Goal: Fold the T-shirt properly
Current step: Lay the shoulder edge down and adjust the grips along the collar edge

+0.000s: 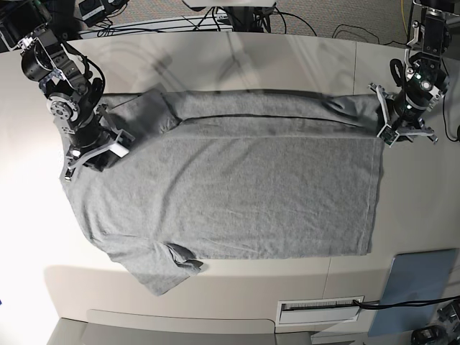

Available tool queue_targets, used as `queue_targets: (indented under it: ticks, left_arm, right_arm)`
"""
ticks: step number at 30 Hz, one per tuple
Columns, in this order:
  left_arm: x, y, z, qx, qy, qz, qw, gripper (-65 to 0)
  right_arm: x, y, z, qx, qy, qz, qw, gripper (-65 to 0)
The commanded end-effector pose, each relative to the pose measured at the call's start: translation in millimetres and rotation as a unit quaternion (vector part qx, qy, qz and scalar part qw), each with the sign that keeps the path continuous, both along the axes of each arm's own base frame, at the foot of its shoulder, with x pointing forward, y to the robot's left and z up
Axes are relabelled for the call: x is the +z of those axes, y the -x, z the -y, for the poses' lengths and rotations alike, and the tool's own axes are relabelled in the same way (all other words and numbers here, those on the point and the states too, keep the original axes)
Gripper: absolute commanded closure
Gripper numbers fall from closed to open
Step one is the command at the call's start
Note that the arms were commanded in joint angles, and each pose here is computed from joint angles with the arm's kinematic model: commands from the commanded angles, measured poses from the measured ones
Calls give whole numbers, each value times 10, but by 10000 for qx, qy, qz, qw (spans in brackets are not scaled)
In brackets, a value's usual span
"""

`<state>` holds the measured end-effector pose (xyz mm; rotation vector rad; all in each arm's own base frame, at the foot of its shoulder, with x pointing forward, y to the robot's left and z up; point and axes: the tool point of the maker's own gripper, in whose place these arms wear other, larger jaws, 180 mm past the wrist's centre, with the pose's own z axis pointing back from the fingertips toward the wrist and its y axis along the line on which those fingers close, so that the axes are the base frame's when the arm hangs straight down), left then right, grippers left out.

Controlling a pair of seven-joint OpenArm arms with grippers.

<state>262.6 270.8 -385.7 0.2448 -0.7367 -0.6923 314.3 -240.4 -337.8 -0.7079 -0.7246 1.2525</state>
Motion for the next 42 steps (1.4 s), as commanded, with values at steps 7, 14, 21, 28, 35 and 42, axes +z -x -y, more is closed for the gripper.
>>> queue_targets:
  ticks: [7,14,21,28,35,42]
  left_arm:
    - [60,-20,-173,555,-4,-45,9985,-383]
    - [-121,221,113,896,1166,-521,9878,-23]
    - [-268,328,312,1578,1753,-385,9710,0]
    - [-243,212,539,1671,2177,-129,9615,0]
    - [-495,391,425,1841,1943,-481,9623,0]
    - [-769,896,148,1820,1167,-1058,9706,0]
  right_arm:
    - [234,-110,293,-905,-50,510,9946,-254]
    - [-76,240,396,-1791,-697,102,9813,-114]
    - [-101,343,398,-1959,-947,480,9749,0]
    - [-290,324,514,-2796,-1933,249,9401,0]
    - [-692,589,552,-3213,-2134,-540,9210,0]
    - [-871,985,619,-3101,-1667,-830,9323,0]
